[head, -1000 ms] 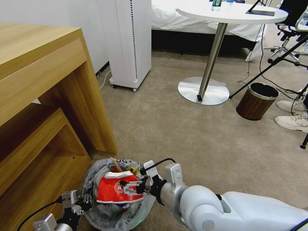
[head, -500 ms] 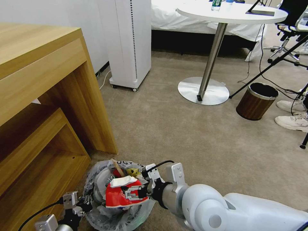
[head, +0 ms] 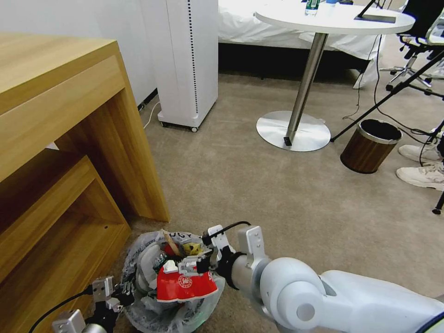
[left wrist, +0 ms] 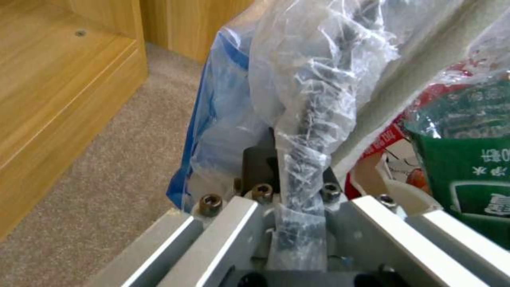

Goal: Pick up the trash bin and place the garbage on the floor into it.

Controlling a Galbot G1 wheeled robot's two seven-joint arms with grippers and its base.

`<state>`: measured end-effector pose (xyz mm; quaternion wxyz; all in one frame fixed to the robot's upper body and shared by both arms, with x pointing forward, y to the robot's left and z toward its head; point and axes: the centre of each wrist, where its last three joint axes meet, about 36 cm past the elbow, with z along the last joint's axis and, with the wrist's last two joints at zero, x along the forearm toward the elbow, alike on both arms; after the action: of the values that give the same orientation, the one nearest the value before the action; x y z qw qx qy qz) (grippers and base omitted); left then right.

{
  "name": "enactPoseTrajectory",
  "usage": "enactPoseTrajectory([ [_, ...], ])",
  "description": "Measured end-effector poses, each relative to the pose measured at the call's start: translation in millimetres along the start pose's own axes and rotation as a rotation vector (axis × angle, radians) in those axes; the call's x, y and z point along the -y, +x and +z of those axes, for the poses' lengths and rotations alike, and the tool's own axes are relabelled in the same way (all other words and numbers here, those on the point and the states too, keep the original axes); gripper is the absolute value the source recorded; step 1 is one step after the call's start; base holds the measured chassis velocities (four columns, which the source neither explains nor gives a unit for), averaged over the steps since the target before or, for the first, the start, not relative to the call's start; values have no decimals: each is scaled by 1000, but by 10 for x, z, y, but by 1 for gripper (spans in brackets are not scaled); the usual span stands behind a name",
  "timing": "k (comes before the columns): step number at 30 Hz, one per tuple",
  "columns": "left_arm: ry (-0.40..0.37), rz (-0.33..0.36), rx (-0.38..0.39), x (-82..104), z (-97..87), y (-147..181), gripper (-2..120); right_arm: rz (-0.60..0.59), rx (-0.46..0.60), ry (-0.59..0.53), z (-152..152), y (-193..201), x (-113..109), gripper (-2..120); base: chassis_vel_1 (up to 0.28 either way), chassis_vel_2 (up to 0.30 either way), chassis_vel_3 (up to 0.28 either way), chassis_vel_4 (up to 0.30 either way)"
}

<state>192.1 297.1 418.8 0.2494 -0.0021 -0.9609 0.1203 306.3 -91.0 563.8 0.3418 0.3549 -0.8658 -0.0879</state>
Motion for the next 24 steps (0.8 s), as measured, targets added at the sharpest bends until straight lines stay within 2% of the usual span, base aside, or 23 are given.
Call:
enactPoseTrajectory([
  [10,23,11,-32,-29,-199,14,0,2,105,6,-95,120,72,100,0,0,0,0],
  [15,42,17,-70,-75,-329,-9,0,27,149,-3,-139,190,128,100,0,0,0,0],
  [24,84,-17,-167,-250,-580,-83,0,94,266,-11,-252,322,266,100,0,0,0,0],
])
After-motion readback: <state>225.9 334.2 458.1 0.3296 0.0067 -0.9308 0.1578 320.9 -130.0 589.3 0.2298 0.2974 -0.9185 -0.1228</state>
